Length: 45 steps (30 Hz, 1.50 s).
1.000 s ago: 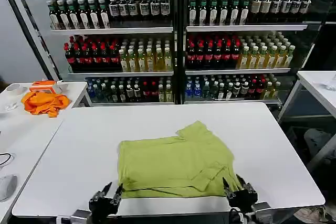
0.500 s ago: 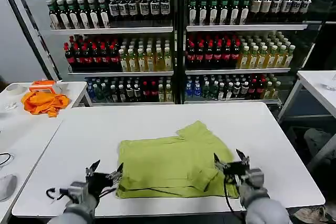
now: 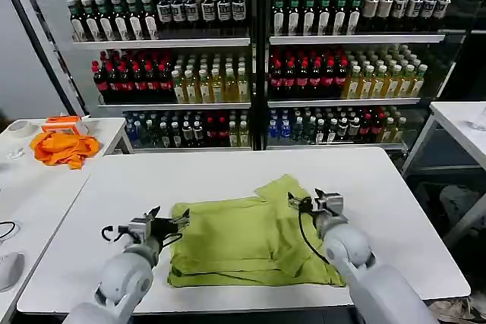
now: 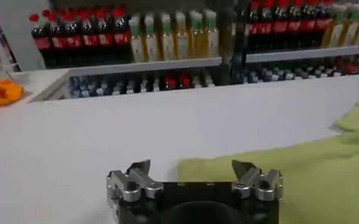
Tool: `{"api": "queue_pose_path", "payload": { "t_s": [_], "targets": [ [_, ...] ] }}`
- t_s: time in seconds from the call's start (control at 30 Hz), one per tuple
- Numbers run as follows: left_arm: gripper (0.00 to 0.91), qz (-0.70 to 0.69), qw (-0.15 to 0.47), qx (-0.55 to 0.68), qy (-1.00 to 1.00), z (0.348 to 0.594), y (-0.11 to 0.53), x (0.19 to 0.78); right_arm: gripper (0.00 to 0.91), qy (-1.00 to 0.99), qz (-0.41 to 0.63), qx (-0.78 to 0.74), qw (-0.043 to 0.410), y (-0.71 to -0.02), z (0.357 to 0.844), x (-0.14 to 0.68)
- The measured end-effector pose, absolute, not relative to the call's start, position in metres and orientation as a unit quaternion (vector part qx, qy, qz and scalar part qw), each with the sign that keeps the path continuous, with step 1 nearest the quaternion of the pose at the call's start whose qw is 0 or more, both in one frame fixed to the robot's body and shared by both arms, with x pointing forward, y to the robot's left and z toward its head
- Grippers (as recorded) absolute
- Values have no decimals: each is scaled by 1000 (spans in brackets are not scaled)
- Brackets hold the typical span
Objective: Fold and organize the clothes.
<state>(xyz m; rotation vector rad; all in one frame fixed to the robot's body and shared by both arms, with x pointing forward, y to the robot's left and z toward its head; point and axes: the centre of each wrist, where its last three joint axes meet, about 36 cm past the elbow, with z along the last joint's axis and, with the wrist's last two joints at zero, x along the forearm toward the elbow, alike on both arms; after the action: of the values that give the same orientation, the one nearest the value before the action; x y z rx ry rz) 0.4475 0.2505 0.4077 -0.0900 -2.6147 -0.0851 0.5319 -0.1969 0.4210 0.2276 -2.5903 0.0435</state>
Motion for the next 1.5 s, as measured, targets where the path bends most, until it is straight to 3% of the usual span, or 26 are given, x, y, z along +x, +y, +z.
{"api": "queue_pose_path", "payload": {
  "t_s": [0.17,0.2,0.23,0.27,0.3,0.4,0.43,1.1,1.5],
  "targets": [
    [907,-31,274,-25,-961,398,256,465,907,-954,15,91,285,-186,414,558],
    [423,-31,277,-24,-960,396,256,467,907,-953,15,91,288,-185,413,562],
    [141,-30,279,-24,-959,395,257,469,907,-952,16,92,291,-183,411,566],
    [71,-29,282,-24,-959,393,258,470,907,-951,16,92,294,-182,411,570],
    [50,-29,284,-23,-958,392,259,471,625,-951,16,93,296,-180,410,574],
    [30,-27,287,-26,-957,391,261,474,71,-949,15,92,301,-176,407,583],
    [20,-26,288,-27,-957,390,261,474,0,-948,14,92,303,-175,407,585],
    [20,14,296,-48,-954,388,274,469,0,-947,10,94,307,-181,406,585],
    [20,39,263,-51,-963,410,283,454,0,-957,0,98,273,-195,431,559]
  ]
}}
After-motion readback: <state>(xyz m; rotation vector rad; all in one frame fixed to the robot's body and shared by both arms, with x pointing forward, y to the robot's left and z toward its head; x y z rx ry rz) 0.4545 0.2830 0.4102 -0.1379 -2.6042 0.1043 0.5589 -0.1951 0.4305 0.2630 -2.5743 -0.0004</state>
